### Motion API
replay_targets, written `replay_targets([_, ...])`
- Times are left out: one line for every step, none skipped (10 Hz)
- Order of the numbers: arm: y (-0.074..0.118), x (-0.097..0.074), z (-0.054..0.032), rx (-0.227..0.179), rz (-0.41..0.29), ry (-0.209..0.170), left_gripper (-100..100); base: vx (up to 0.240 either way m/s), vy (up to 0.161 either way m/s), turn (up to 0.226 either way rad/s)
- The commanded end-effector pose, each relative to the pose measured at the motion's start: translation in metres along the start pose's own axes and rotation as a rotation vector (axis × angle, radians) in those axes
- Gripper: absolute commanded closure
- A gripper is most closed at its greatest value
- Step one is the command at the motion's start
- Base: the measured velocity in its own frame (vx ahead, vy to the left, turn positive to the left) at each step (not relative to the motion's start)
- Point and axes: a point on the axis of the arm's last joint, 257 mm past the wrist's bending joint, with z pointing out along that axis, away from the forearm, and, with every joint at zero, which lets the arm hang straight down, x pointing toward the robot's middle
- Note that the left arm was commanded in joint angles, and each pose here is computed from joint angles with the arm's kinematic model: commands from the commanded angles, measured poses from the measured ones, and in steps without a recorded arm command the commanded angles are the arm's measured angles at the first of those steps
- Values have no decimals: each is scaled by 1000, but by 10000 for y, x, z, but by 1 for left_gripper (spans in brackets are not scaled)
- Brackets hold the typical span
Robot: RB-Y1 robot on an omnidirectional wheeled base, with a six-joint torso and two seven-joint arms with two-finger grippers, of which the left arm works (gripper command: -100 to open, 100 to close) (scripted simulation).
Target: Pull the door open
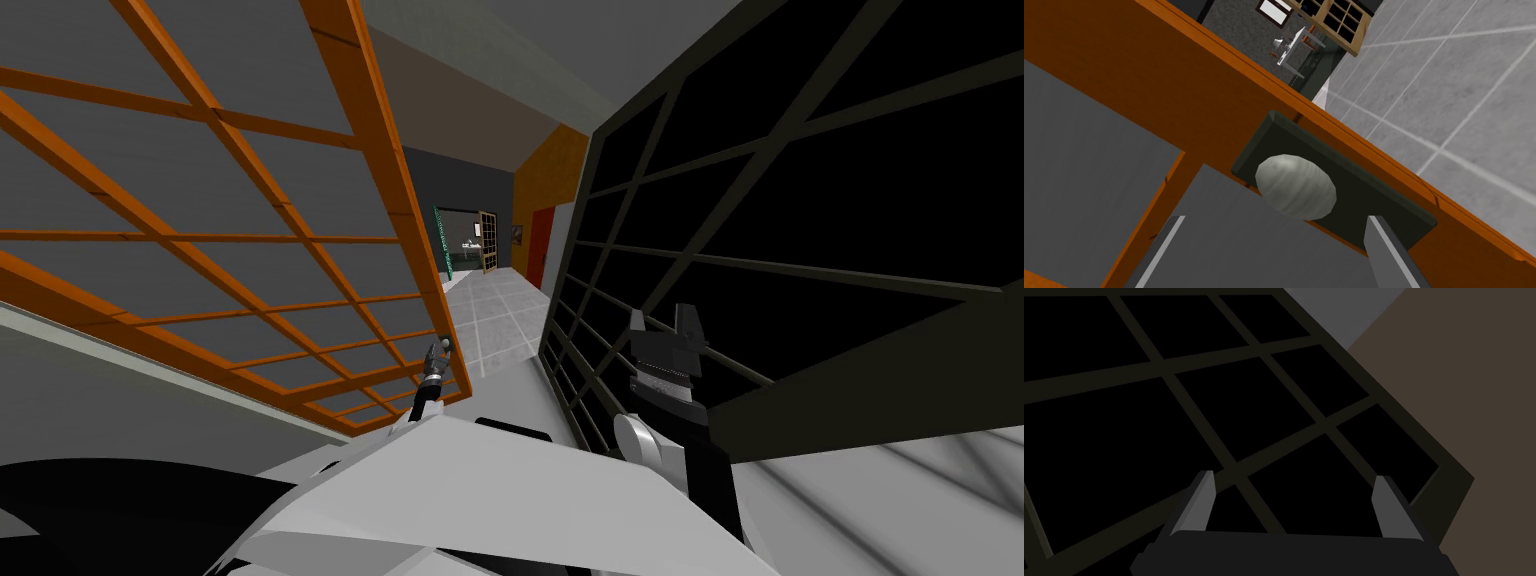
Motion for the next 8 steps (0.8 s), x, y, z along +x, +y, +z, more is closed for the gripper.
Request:
replay_targets([17,27,12,6,-72,-7,-100,-54,13,-38])
replay_targets([33,51,23,11,-118,-13,-100,-74,11,-78])
replay_targets([33,51,23,11,-133,-13,-100,-54,5,-24])
replay_targets([49,75,33,16,-190,-19,-100,-62,-2,-28])
replay_targets([49,75,33,16,-194,-19,-100,-51,3,-22])
replay_targets([66,99,42,21,-255,-25,-100,-53,8,-52])
replay_targets([84,123,52,26,-300,-31,-100,-84,8,-64])
replay_targets([84,123,52,27,-316,-31,-100,-64,11,-20])
